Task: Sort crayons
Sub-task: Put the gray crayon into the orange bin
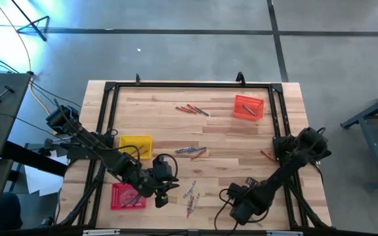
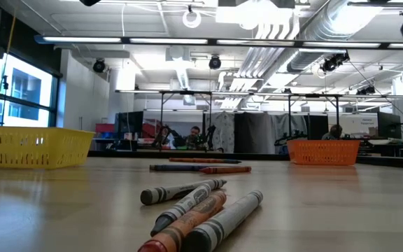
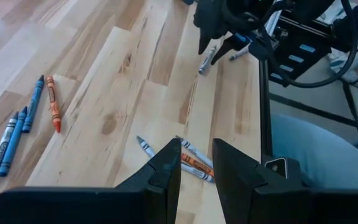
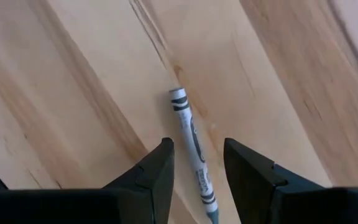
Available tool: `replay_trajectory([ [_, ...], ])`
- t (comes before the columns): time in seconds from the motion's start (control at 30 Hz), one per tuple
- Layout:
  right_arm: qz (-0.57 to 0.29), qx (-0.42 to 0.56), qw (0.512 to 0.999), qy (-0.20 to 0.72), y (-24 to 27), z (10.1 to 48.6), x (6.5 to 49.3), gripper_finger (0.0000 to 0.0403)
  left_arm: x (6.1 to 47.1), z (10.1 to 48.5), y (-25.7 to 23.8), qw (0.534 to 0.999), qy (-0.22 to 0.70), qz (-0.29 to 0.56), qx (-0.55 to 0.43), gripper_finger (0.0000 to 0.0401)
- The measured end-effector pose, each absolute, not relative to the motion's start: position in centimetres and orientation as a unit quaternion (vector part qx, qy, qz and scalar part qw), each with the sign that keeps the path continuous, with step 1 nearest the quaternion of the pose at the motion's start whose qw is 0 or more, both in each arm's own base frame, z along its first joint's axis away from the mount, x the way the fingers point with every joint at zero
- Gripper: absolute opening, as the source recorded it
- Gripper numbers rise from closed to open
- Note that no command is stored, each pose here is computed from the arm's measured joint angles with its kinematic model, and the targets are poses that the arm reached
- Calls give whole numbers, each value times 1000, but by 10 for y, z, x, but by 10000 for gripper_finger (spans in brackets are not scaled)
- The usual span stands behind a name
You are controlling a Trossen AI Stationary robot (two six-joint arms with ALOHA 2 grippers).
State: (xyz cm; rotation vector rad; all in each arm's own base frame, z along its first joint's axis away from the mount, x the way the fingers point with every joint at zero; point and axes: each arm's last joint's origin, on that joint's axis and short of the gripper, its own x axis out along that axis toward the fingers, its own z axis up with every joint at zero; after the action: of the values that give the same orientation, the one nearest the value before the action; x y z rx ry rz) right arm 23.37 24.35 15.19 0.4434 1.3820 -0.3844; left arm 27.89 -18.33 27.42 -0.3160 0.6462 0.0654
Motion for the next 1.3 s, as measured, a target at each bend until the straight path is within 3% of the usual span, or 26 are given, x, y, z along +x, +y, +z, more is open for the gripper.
replay_trajectory([
  [0.3, -175, 199, 715, 647, 246, 137, 237, 92, 278, 274, -184, 936, 317, 28, -150, 78],
  [0.6, -178, 197, 711, 652, 245, 137, 236, 9, 279, 274, -183, 936, 317, 30, -149, 78],
  [0.97, -179, 198, 700, 662, 236, 161, 227, 3, 280, 274, -182, 938, 316, 29, -142, 78],
  [1.3, -281, 112, 763, 571, 194, 202, 219, 2, 282, 276, -182, 944, 297, 35, -136, 78],
])
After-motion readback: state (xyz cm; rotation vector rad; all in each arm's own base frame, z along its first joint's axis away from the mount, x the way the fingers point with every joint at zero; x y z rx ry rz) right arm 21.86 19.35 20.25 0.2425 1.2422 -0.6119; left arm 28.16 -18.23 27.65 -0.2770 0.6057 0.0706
